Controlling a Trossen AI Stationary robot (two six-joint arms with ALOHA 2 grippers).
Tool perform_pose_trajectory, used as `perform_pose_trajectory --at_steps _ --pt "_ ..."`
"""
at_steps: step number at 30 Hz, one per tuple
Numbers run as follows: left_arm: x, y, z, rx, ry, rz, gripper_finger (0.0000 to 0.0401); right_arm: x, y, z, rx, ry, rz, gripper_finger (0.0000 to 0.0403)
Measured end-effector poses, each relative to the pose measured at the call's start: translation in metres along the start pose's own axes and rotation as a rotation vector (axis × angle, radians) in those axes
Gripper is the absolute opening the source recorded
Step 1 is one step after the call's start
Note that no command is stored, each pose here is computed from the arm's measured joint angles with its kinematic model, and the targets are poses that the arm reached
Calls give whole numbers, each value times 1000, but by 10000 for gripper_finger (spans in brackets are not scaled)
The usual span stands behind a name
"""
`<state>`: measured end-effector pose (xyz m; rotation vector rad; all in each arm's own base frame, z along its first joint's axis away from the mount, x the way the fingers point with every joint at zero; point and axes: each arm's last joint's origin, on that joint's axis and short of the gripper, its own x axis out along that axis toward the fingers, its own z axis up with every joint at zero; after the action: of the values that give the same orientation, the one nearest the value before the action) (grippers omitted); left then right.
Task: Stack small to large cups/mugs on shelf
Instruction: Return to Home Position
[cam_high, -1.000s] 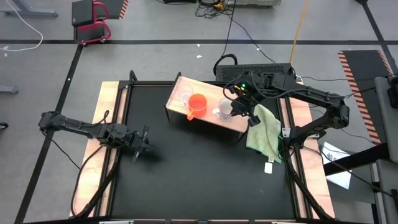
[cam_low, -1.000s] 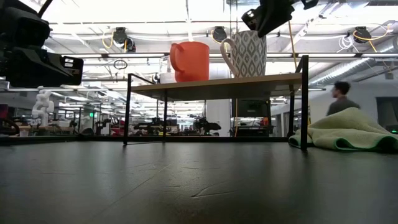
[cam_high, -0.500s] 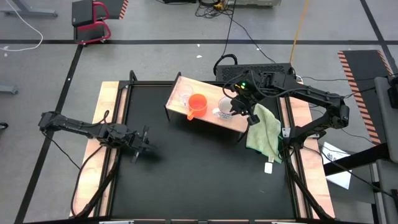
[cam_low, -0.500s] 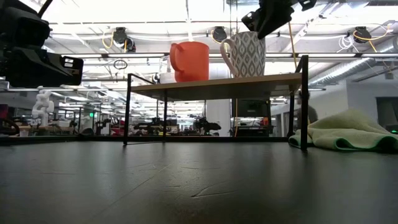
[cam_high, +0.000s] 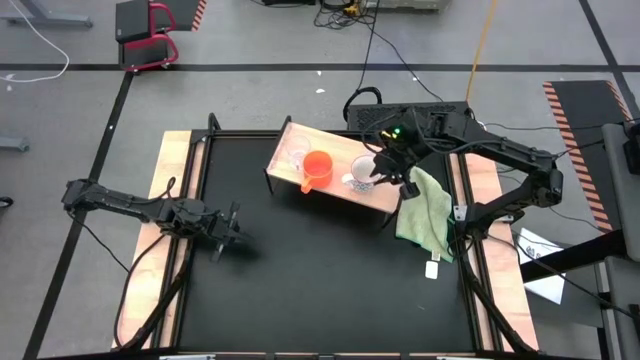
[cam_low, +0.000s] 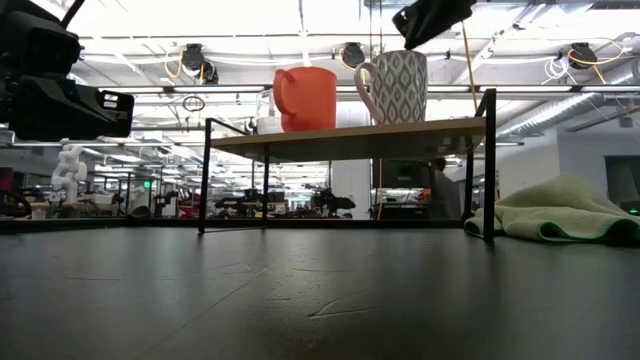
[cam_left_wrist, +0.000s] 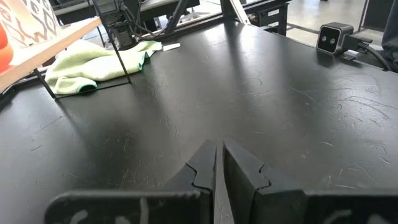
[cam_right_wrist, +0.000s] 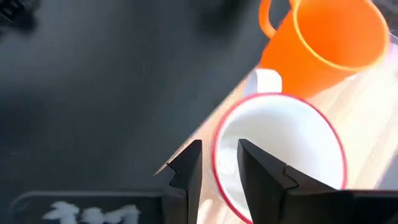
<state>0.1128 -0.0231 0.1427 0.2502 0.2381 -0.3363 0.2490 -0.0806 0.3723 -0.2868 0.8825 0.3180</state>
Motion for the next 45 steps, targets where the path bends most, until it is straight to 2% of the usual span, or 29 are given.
perform_pose_trajectory --at_steps 28,35,45 --pt "0 0 -1 0 6 -3 31 1 3 2 8 -11 23 95" --pt "0 0 -1 0 5 -4 31 -27 17 1 24 -69 -21 95" --pt "0 0 0 7 -2 -3 31 -79 56 -5 19 -211 -82 95"
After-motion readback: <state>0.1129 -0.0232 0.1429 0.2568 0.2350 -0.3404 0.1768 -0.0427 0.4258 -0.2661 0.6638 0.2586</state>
